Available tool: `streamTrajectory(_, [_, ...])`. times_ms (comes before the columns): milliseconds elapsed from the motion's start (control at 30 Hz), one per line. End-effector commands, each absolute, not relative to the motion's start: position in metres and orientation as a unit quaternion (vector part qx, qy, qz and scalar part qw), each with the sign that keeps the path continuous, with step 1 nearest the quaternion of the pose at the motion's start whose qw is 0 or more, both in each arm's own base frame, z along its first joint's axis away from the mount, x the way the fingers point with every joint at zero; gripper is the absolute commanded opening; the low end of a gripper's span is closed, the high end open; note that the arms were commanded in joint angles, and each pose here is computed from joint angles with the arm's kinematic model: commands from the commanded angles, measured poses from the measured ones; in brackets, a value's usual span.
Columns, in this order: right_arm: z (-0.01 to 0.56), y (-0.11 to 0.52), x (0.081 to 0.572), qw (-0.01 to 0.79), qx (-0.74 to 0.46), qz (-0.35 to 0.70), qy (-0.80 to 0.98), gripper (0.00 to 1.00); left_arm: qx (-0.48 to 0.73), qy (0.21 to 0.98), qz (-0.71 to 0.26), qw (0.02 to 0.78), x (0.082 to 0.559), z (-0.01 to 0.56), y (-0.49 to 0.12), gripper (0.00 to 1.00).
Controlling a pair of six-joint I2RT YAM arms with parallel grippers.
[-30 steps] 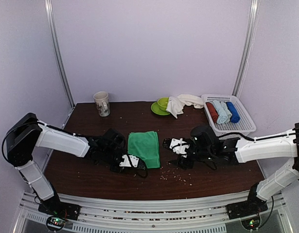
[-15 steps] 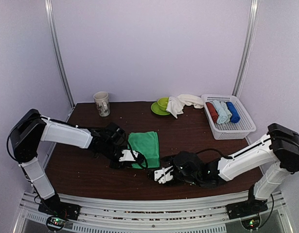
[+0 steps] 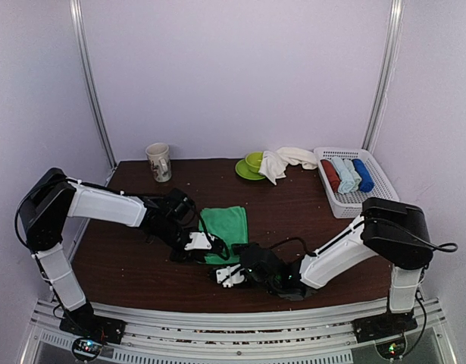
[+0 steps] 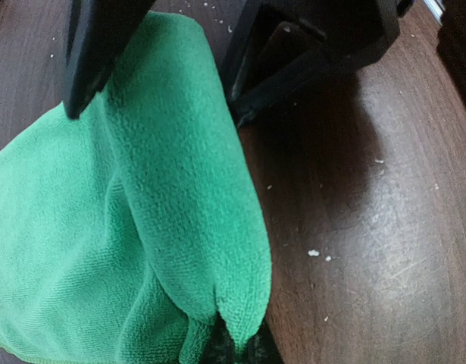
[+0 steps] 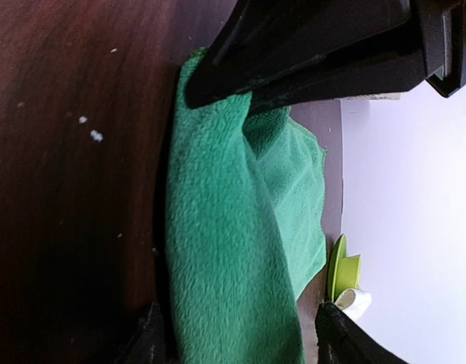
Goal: Roll the towels
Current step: Roll the towel at the center of the board.
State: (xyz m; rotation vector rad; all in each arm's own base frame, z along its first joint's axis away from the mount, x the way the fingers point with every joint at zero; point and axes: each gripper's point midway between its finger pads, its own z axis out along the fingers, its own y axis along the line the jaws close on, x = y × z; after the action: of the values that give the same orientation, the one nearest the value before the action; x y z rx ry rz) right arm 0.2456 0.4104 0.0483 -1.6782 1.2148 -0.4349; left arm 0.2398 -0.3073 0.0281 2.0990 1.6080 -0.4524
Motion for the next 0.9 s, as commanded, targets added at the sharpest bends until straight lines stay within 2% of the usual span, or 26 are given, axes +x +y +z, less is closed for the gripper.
streamTrajectory(0, [0.038, 0.413, 0.255, 0.480, -0.684, -0.215, 0.506, 0.66, 0.766, 0.587, -0.186, 0.186, 0.224, 0.017, -0.298, 0.00])
streamTrajectory(100, [0.036, 0.414, 0.255, 0.476, -0.683, -0.208, 0.514, 0.53, 0.765, 0.588, -0.186, 0.185, 0.223, 0.016, -0.296, 0.00])
streamTrajectory(200, [0.033, 0.414, 0.252, 0.467, -0.687, -0.196, 0.521, 0.32, 0.764, 0.590, -0.185, 0.185, 0.224, 0.016, -0.294, 0.00])
streamTrajectory(333, [0.028, 0.413, 0.249, 0.445, -0.695, -0.174, 0.537, 0.12, 0.765, 0.589, -0.178, 0.190, 0.225, 0.019, -0.291, 0.00])
streamTrajectory(400, [0.026, 0.414, 0.248, 0.435, -0.696, -0.159, 0.548, 0.06, 0.766, 0.587, -0.174, 0.196, 0.225, 0.022, -0.289, 0.00])
streamTrajectory(533, [0.023, 0.414, 0.246, 0.411, -0.699, -0.124, 0.572, 0.00, 0.769, 0.583, -0.161, 0.207, 0.223, 0.025, -0.283, 0.00])
streamTrajectory(733, [0.023, 0.415, 0.243, 0.385, -0.689, -0.069, 0.610, 0.00, 0.772, 0.578, -0.148, 0.219, 0.221, 0.029, -0.278, 0.00])
streamTrajectory(867, [0.021, 0.414, 0.240, 0.357, -0.688, -0.033, 0.631, 0.00, 0.770, 0.578, -0.135, 0.234, 0.224, 0.032, -0.276, 0.16])
